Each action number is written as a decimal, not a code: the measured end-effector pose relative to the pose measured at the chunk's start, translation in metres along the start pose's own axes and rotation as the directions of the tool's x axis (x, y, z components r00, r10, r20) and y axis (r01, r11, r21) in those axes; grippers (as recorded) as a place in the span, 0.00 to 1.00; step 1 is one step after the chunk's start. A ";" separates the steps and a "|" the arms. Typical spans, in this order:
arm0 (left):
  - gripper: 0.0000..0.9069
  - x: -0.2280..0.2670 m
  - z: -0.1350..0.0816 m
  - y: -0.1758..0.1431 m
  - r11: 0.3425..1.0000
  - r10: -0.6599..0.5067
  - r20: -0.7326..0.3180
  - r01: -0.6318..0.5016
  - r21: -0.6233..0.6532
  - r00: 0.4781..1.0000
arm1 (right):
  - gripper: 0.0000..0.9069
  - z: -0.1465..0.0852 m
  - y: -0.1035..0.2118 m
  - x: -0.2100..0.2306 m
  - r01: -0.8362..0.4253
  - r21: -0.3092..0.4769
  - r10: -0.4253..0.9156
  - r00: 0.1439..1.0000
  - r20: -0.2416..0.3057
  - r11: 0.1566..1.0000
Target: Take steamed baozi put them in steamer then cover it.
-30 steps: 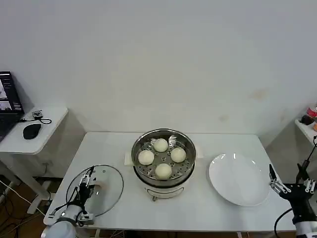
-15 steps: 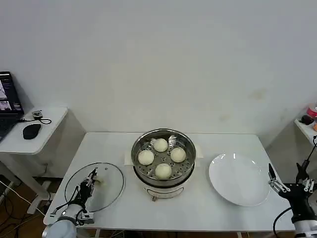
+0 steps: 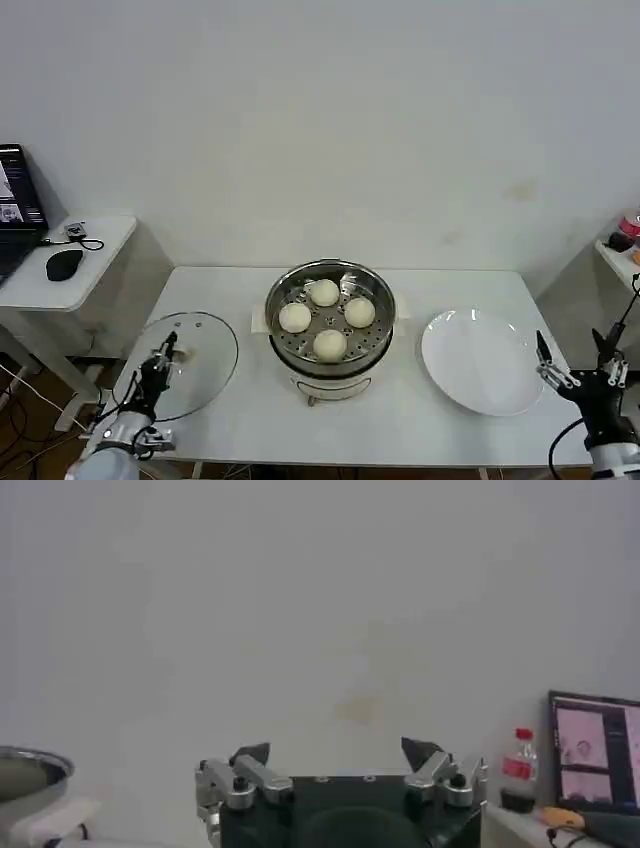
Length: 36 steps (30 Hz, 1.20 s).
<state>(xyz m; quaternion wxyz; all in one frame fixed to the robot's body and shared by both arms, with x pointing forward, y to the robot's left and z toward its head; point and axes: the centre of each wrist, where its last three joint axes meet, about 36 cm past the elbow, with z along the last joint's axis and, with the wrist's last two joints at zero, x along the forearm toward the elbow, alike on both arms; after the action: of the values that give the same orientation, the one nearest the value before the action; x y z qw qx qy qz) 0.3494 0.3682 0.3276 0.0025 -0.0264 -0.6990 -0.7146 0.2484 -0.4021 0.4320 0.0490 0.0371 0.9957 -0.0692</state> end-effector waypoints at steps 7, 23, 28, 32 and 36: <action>0.00 -0.003 -0.012 0.054 0.997 -0.076 -0.042 0.077 0.006 0.996 | 1.00 0.008 0.004 -0.003 0.024 -0.009 -0.024 0.999 -0.033 1.000; 0.00 -0.038 -0.070 0.136 0.995 -0.084 -0.031 0.086 0.046 0.996 | 1.00 0.027 0.038 -0.011 0.070 -0.029 -0.073 0.994 -0.085 0.997; 0.00 -0.054 -0.104 0.147 0.995 -0.069 -0.003 0.069 0.070 0.998 | 1.00 0.031 0.047 -0.012 0.075 -0.030 -0.077 0.992 -0.095 0.997; 0.00 -0.067 -0.132 0.152 0.996 -0.056 0.018 0.054 0.072 0.998 | 1.00 0.031 0.056 -0.014 0.083 -0.035 -0.086 0.992 -0.096 0.996; 0.00 -0.077 -0.160 0.156 0.996 -0.051 0.037 0.048 0.071 0.998 | 1.00 0.033 0.065 -0.015 0.090 -0.039 -0.094 0.991 -0.098 0.995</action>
<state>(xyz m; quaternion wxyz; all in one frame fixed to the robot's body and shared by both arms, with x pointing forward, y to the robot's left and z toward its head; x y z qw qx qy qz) 0.4273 0.2023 0.4767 -0.0276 -0.0229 -0.7241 -0.6888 0.2720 -0.3439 0.3921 -0.0034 -0.0063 0.9986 -0.0524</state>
